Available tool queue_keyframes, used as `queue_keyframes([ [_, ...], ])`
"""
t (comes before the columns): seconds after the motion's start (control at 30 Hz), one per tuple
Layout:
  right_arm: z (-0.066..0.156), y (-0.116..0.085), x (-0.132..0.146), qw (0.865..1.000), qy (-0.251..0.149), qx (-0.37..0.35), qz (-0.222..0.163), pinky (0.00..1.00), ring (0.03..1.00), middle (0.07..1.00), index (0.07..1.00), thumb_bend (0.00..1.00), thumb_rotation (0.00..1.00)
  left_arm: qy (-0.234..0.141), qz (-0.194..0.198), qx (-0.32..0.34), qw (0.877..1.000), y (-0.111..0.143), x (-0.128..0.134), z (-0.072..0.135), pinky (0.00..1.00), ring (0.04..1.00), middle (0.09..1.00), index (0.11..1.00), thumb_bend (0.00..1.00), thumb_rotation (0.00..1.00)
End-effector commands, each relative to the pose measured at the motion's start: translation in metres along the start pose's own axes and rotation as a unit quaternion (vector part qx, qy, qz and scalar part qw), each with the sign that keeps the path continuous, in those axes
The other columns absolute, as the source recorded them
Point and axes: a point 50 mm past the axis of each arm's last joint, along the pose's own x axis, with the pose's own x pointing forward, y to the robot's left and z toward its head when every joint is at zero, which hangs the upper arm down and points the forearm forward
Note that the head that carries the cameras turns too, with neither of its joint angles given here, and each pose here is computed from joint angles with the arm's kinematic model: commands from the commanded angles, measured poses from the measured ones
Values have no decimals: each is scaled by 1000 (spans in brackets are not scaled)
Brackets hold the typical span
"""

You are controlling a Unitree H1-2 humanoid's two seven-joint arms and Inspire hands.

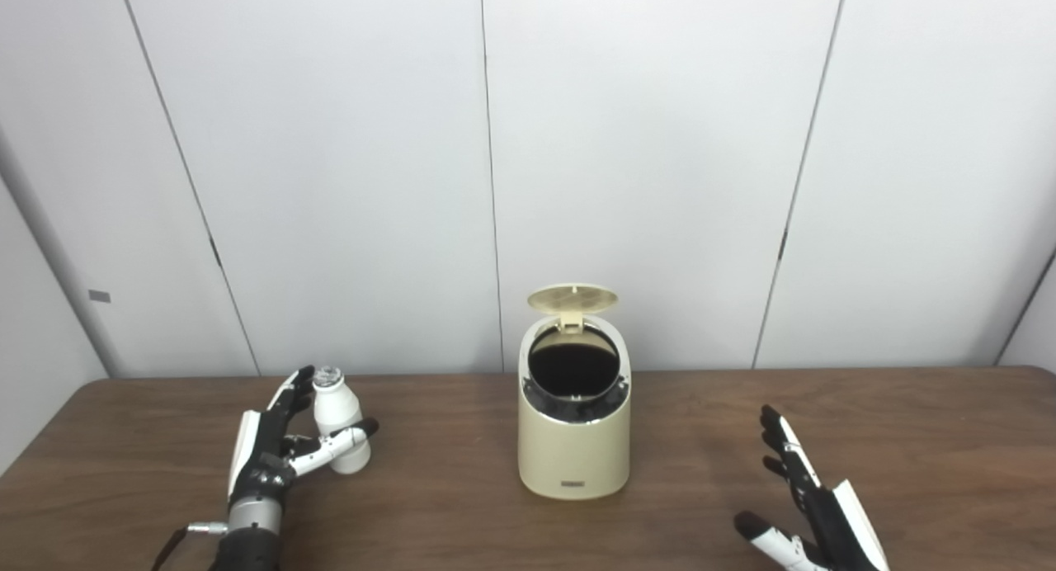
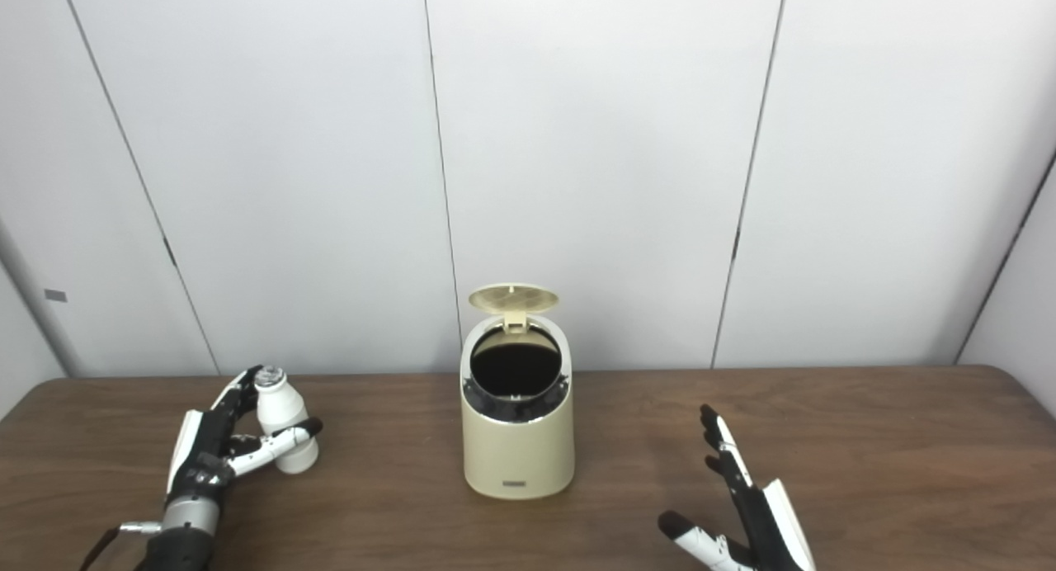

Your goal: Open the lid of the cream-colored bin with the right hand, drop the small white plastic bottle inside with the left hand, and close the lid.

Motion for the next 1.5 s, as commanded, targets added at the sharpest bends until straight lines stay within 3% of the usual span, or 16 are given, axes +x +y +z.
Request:
queue_keyframes([
  [0.0,13,-6,8,999,-29,-3,-15,884,951,969,981,1000,850,-31,-33,-2,999,-13,9,22,856,905,900,925,1000,301],
  [0.33,9,-5,9,1000,-28,-6,-13,881,951,973,984,1000,850,-51,-64,-30,996,-37,2,30,826,863,842,854,1000,242],
  [0.4,8,-5,9,1000,-26,-3,-14,884,954,974,984,1000,850,-58,-47,-41,996,-40,1,31,795,838,812,818,1000,205],
  [0.47,8,-4,9,1000,-26,-1,-16,892,956,973,982,1000,846,-65,-4,-48,997,-42,-1,32,653,718,702,702,991,83],
  [0.53,11,-4,9,1000,-27,-2,-16,888,954,971,981,1000,850,-68,45,-48,995,-43,-2,32,528,591,595,594,897,17],
  [0.57,12,-4,9,1000,-26,-1,-16,888,954,970,981,1000,850,-72,65,-46,994,-42,-2,32,485,542,538,550,714,8],
  [0.63,13,-4,9,1000,-26,0,-16,880,952,969,982,1000,850,-80,92,-46,991,-41,-3,31,405,470,483,513,559,2],
  [0.73,12,-3,9,1000,-27,3,-16,888,954,971,984,1000,844,-90,107,-55,989,-39,-4,29,344,452,470,483,510,0],
  [0.97,13,-2,9,999,-29,2,-17,889,949,966,979,1000,848,-126,102,-60,985,-38,-11,36,326,440,460,486,505,0],
  [1.23,13,0,10,999,-28,0,-17,884,948,964,977,1000,852,-226,86,-52,969,-36,-28,72,334,440,476,484,505,0],
  [1.47,11,2,13,999,-26,-1,-18,892,951,967,979,1000,854,-353,48,-69,932,-40,-55,126,328,427,494,491,503,0],
])
